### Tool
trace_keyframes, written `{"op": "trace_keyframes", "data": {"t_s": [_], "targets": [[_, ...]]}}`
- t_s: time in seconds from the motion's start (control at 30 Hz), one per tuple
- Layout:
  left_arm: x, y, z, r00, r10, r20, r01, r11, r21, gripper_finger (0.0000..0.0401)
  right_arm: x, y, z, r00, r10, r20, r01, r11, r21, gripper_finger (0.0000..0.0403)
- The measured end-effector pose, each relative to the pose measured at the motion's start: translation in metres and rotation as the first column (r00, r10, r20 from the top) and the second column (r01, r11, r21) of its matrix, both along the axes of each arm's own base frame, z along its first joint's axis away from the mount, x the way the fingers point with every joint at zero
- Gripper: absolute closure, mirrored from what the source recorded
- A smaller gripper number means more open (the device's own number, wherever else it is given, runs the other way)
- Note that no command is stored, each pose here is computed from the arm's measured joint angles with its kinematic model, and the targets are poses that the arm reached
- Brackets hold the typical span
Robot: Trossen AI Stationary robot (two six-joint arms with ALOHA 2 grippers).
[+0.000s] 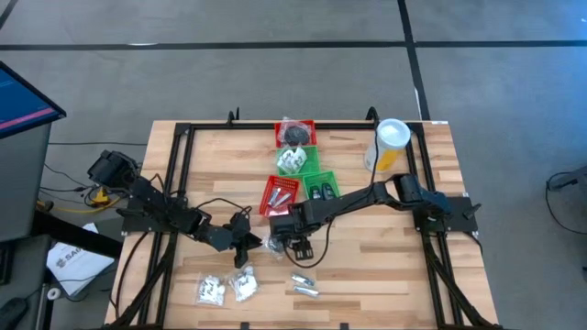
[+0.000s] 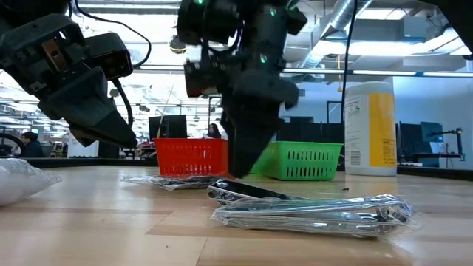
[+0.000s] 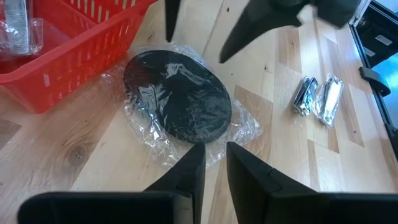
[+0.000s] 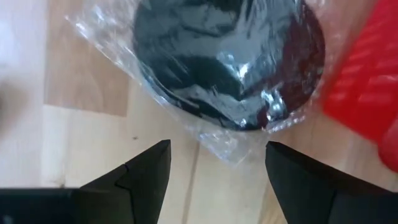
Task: Pick & Place Travel size toiletries
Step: Put the black hairbrush into the top red bin
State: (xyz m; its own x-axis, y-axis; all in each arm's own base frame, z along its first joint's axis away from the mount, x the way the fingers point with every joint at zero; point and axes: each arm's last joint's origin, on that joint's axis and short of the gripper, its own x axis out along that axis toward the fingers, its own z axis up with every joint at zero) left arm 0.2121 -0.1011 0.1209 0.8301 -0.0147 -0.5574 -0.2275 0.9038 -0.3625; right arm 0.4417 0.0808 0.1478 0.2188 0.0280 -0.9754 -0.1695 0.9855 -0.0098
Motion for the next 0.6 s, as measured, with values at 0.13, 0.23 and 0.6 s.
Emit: {"op": "trace_keyframes", "data": {"t_s": [0.13,0.23,0.6], "targets": [[0.0,0.0,0.0,1.0,0.0,0.0,0.0,1.0,0.0,0.0343,0.0009,-0.0002,-0.0004,1.0,-0.004,0.011,0.004,1.0,0.002,0.0154],[0.0,0.0,0.0,1.0,0.0,0.0,0.0,1.0,0.0,0.0343,0.0013,0.0002,-0.0004,1.0,-0.003,0.016,0.003,1.0,0.003,0.0154],[0.0,0.0,0.0,1.0,0.0,0.0,0.0,1.0,0.0,0.0343,0.0019,-0.0039,-0.0007,0.998,-0.053,0.022,0.054,0.998,-0.03,0.0154]]}}
